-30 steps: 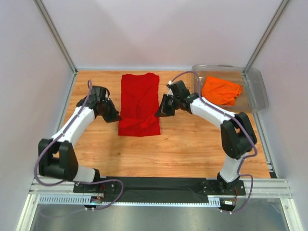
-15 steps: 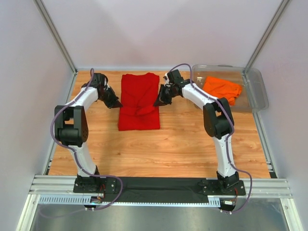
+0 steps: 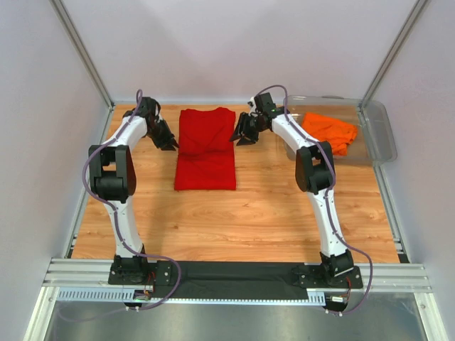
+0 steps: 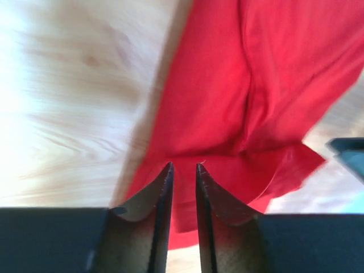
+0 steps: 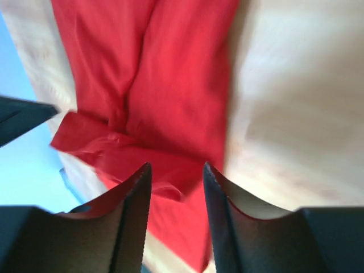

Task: Fold and stack the t-shirts
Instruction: Fold the tshirt

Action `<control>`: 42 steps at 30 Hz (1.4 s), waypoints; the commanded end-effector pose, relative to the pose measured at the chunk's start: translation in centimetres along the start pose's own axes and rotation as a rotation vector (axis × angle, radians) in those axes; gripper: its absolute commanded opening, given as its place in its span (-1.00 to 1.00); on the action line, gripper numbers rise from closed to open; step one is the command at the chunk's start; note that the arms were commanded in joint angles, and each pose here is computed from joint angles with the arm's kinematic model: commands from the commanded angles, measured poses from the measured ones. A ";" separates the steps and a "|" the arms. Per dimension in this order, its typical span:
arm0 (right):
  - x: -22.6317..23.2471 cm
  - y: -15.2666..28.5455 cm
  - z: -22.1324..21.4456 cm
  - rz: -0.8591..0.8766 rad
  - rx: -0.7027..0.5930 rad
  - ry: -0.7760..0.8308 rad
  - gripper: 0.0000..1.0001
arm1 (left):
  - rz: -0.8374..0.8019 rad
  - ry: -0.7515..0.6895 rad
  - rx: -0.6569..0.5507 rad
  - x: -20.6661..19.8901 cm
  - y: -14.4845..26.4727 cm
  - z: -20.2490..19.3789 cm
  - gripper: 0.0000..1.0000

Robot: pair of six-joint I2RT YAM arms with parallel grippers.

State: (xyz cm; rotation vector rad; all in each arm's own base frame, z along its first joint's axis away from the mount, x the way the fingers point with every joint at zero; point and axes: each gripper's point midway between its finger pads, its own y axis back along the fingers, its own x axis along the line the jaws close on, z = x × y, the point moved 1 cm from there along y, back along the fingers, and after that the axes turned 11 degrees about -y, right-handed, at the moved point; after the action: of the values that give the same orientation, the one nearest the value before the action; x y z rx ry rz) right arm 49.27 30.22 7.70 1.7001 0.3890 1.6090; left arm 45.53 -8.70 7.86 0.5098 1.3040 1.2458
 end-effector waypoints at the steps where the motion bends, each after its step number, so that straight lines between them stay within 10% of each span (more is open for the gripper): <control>1: 0.4 4.3 3.4 -0.061 -0.088 0.081 -0.08 | 0.148 -0.160 -0.122 1.2 4.7 3.4 -0.39; 9: 3.8 6.2 -6.9 -0.058 -0.125 0.260 0.26 | -0.048 -0.238 -0.091 -2.5 7.0 -6.2 -0.36; 16: 4.4 2.6 -9.1 -0.010 -0.015 0.244 -0.13 | -0.283 -0.291 -0.021 -5.4 3.0 -9.3 -0.35; 22: 1.7 0.1 -11.8 0.021 0.131 0.155 -0.93 | -0.238 -0.193 0.082 -1.6 -0.2 -10.3 -0.54; 30: -6.9 0.9 -17.0 -0.108 0.275 0.032 -0.99 | -0.172 -0.169 0.204 1.0 0.7 -15.5 -0.52; 38: 0.1 4.7 -11.8 -0.044 0.095 0.197 -0.66 | -0.291 -0.287 -0.009 -4.3 7.4 -8.5 -0.24; 42: 2.5 2.0 -8.2 0.039 0.075 0.124 -0.50 | -0.340 -0.234 0.054 -4.1 1.7 -4.9 -0.43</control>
State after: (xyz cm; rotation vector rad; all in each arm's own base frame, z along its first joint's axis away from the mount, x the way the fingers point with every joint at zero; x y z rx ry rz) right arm 38.27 32.28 10.45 1.6555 0.5659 1.7594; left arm 38.60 -13.22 12.90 0.4409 1.1159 0.9038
